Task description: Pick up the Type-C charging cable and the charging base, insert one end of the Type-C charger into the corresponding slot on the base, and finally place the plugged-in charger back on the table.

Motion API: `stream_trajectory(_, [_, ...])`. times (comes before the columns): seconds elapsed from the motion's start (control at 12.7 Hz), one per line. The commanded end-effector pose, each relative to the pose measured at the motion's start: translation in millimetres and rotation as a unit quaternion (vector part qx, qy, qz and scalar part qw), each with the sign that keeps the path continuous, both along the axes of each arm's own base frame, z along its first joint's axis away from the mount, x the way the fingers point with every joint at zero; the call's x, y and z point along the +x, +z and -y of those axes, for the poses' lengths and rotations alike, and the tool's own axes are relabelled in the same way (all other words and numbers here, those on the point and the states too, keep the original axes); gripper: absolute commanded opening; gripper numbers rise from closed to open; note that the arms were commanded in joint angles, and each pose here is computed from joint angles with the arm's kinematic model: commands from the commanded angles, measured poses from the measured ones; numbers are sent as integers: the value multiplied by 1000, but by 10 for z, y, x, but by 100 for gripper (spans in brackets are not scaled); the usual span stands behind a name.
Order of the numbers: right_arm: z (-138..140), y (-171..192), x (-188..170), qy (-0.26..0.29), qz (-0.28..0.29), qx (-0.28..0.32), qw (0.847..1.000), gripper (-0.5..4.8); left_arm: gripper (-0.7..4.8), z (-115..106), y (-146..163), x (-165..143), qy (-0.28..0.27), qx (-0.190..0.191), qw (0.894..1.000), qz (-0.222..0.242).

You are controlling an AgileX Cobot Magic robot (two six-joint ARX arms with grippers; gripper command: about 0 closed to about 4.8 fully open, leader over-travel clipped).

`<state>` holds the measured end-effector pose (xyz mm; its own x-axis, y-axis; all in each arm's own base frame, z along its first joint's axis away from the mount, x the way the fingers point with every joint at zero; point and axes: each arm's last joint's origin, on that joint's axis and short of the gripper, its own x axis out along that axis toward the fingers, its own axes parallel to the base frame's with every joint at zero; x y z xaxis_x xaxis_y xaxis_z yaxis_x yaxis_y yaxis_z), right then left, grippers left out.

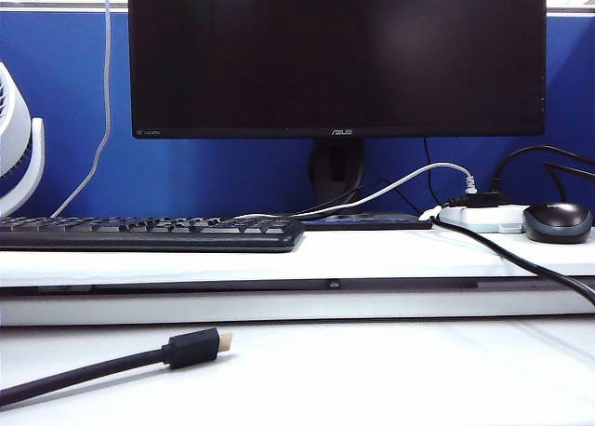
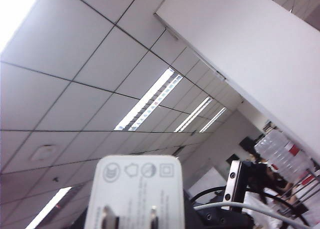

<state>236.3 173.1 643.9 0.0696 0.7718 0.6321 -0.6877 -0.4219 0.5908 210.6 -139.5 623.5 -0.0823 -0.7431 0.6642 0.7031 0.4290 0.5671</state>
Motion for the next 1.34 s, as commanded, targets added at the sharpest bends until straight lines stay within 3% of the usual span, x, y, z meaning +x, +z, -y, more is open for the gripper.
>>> stream_trajectory(0.08, [-3, 0, -15, -32, 13, -6, 999, -5, -6, 31, -26, 6, -17, 36, 999, 4])
stream_trajectory(0.39, [-54, -65, 36, -57, 0, -41, 998, -5, -6, 38, -34, -1, -14, 53, 998, 27])
stream_trajectory(0.63, [-159, -126, -28, -63, 9, -90, 994, -5, -6, 65, -65, 44, -18, 76, 997, 2])
stream_trajectory(0.94, [-48, 28, -286, 31, 0, -66, 997, -5, -6, 62, -71, 6, -37, 106, 993, 28])
stream_trajectory(1.1, [-33, 53, -314, 46, 9, -58, 997, -5, -6, 53, -62, -11, -38, 103, 993, 37])
stream_trajectory(1.18, [-37, 50, -309, 47, 10, -60, 997, -5, -6, 51, -60, -14, -38, 102, 993, 38])
stream_trajectory(1.26, [-87, 15, -308, -5, 51, -76, 996, -5, -6, 54, -57, 9, -32, 87, 996, 13])
stream_trajectory(1.34, [-107, 10, -320, -9, 54, -78, 995, -5, -6, 57, -60, 14, -29, 88, 996, 14])
